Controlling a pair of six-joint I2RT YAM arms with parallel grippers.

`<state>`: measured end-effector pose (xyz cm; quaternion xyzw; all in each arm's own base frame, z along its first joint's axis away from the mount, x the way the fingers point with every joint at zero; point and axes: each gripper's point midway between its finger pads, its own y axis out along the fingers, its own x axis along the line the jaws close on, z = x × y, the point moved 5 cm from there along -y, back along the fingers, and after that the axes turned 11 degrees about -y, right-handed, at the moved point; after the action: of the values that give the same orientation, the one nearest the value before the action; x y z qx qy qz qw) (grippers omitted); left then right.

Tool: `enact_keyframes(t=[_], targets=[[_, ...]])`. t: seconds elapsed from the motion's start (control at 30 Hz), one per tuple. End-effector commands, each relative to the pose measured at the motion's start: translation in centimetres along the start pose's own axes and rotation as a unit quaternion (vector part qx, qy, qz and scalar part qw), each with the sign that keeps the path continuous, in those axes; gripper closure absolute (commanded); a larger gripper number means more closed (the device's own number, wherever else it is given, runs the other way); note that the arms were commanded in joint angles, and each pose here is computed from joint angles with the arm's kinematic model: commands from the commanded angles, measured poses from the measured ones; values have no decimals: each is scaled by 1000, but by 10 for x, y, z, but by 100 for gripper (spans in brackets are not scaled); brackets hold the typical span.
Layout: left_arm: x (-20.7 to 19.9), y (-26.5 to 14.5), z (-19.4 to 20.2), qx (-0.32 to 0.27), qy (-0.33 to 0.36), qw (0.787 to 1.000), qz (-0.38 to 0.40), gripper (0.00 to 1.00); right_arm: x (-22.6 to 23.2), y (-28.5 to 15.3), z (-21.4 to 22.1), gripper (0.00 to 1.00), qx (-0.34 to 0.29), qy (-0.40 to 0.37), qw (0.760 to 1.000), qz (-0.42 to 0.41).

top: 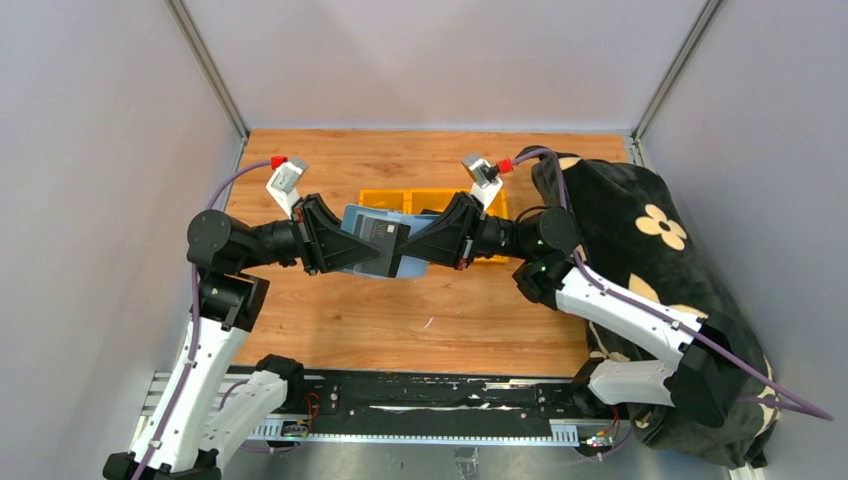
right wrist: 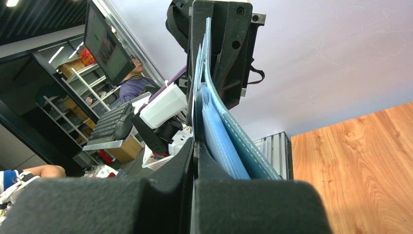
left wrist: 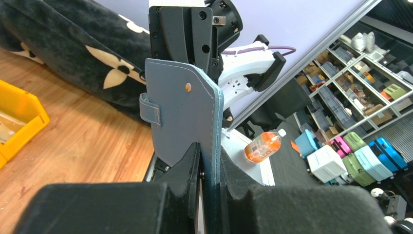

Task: Take the credit cards out of the card holder
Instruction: Remove the credit card from the card holder.

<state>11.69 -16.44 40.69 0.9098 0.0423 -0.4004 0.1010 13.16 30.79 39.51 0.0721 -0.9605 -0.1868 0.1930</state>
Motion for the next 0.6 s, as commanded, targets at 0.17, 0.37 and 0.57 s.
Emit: enact_keyframes(t=[0.17, 0.37, 0.57], targets=[[-21, -1, -6, -11, 52, 998, 25, 90, 0, -10, 3, 100, -1, 0, 1000, 9], [-14, 0, -8, -17, 60, 998, 7, 100, 1, -9, 1, 89, 1, 0, 1000, 11], [-9, -1, -8, -21, 64, 998, -5, 100, -2, 3, -5, 55, -12, 7, 1000, 8]])
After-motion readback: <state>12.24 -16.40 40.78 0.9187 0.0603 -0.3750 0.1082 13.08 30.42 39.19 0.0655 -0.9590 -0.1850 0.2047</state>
